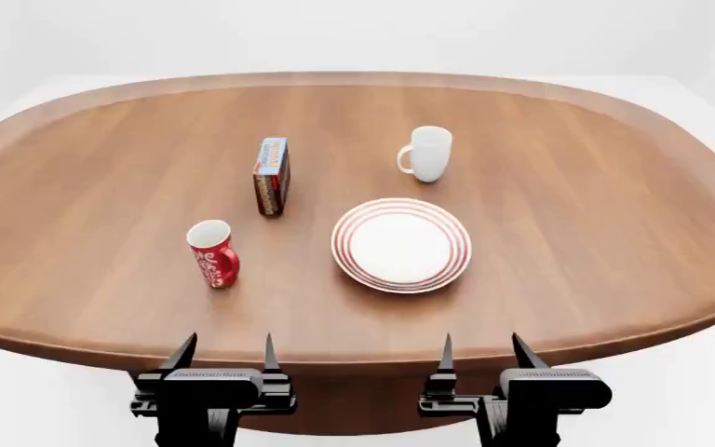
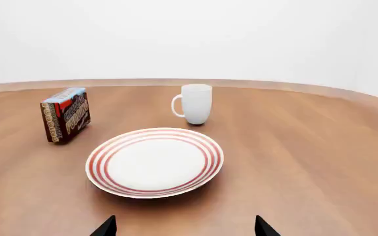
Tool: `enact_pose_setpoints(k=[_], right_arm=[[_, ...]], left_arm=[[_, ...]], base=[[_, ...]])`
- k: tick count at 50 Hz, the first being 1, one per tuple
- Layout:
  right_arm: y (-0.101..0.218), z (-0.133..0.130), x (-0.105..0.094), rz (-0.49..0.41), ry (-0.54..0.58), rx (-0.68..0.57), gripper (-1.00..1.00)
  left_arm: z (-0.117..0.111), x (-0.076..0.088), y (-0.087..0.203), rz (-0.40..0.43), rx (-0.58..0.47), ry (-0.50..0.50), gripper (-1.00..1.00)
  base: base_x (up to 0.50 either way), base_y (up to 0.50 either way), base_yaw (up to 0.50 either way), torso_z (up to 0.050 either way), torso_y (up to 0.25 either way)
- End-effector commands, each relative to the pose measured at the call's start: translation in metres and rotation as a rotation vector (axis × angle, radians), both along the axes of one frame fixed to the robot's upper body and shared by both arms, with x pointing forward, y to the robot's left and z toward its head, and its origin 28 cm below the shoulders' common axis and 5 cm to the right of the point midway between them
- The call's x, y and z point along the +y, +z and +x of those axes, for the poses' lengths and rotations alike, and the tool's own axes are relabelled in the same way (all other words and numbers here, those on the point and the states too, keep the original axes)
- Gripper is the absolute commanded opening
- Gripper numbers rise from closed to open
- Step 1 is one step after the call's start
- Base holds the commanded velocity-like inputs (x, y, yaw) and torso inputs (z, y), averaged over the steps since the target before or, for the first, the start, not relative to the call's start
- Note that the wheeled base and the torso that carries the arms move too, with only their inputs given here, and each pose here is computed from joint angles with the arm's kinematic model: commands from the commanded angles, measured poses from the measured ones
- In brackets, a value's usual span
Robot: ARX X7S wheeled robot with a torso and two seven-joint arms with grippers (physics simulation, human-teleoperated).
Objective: Pick up the red mug and put it on the plate
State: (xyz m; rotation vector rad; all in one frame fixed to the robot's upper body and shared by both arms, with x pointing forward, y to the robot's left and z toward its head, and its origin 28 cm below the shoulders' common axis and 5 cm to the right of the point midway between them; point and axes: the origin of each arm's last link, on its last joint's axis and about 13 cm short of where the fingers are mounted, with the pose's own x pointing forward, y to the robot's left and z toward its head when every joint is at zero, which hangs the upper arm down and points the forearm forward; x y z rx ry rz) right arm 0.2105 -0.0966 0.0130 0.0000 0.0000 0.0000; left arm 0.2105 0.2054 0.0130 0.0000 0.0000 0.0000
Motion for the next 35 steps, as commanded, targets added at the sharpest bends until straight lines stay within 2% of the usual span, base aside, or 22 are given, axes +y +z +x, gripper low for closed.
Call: enact_pose_setpoints(k=[1, 4, 8, 11, 13, 15, 19, 21, 23, 26, 29, 35], right_arm=[[0.002, 0.001, -0.001, 0.001, -0.020, 0.026, 1.00], [0.005, -0.001, -0.001, 0.045, -0.032, 0.003, 1.00], [0.014, -0.004, -0.001, 0.005, -0.014, -0.013, 1.00], [0.032, -0.003, -0.004, 0.014, -0.001, -0.044, 1.00], [0.047, 0.002, -0.007, -0.051, 0.004, -0.081, 1.00], [0.060, 0.008, -0.009, -0.077, 0.016, -0.110, 1.00], [0.072, 0.015, -0.014, -0.085, -0.013, -0.145, 1.00], [0.069, 0.013, -0.015, -0.059, -0.022, -0.158, 1.00], [0.056, 0.015, -0.016, -0.052, -0.032, -0.095, 1.00], [0.045, 0.018, -0.018, -0.017, -0.044, -0.066, 1.00], [0.045, 0.020, -0.016, -0.072, -0.036, -0.056, 1.00], [0.048, 0.017, -0.017, -0.072, -0.026, -0.089, 1.00]], left_arm=[[-0.001, -0.001, 0.006, -0.002, -0.018, -0.010, 1.00], [-0.002, 0.002, 0.010, -0.010, -0.046, 0.006, 1.00], [-0.004, 0.001, 0.015, -0.031, -0.039, 0.004, 1.00], [-0.002, 0.000, 0.027, -0.041, -0.051, 0.003, 1.00], [0.000, -0.001, 0.041, -0.047, -0.082, 0.010, 1.00], [0.003, -0.004, 0.054, -0.048, -0.120, -0.009, 1.00], [0.013, -0.007, 0.068, -0.059, -0.154, 0.004, 1.00], [0.010, -0.007, 0.060, -0.049, -0.134, -0.004, 1.00], [0.010, -0.008, 0.044, -0.045, -0.065, -0.042, 1.00], [0.015, -0.009, 0.035, -0.055, -0.004, -0.012, 1.00], [0.016, -0.009, 0.037, -0.038, -0.017, -0.017, 1.00], [0.015, -0.005, 0.049, -0.047, -0.074, -0.007, 1.00]], base=[[0.00, 0.00, 0.00, 0.000, 0.000], [0.00, 0.00, 0.00, 0.000, 0.000], [0.00, 0.00, 0.00, 0.000, 0.000], [0.00, 0.00, 0.00, 0.000, 0.000], [0.00, 0.00, 0.00, 0.000, 0.000], [0.00, 0.00, 0.00, 0.000, 0.000], [0.00, 0.00, 0.00, 0.000, 0.000], [0.00, 0.00, 0.00, 0.000, 0.000], [0.00, 0.00, 0.00, 0.000, 0.000], [0.00, 0.00, 0.00, 0.000, 0.000], [0.00, 0.00, 0.00, 0.000, 0.000], [0.08, 0.00, 0.00, 0.000, 0.000]])
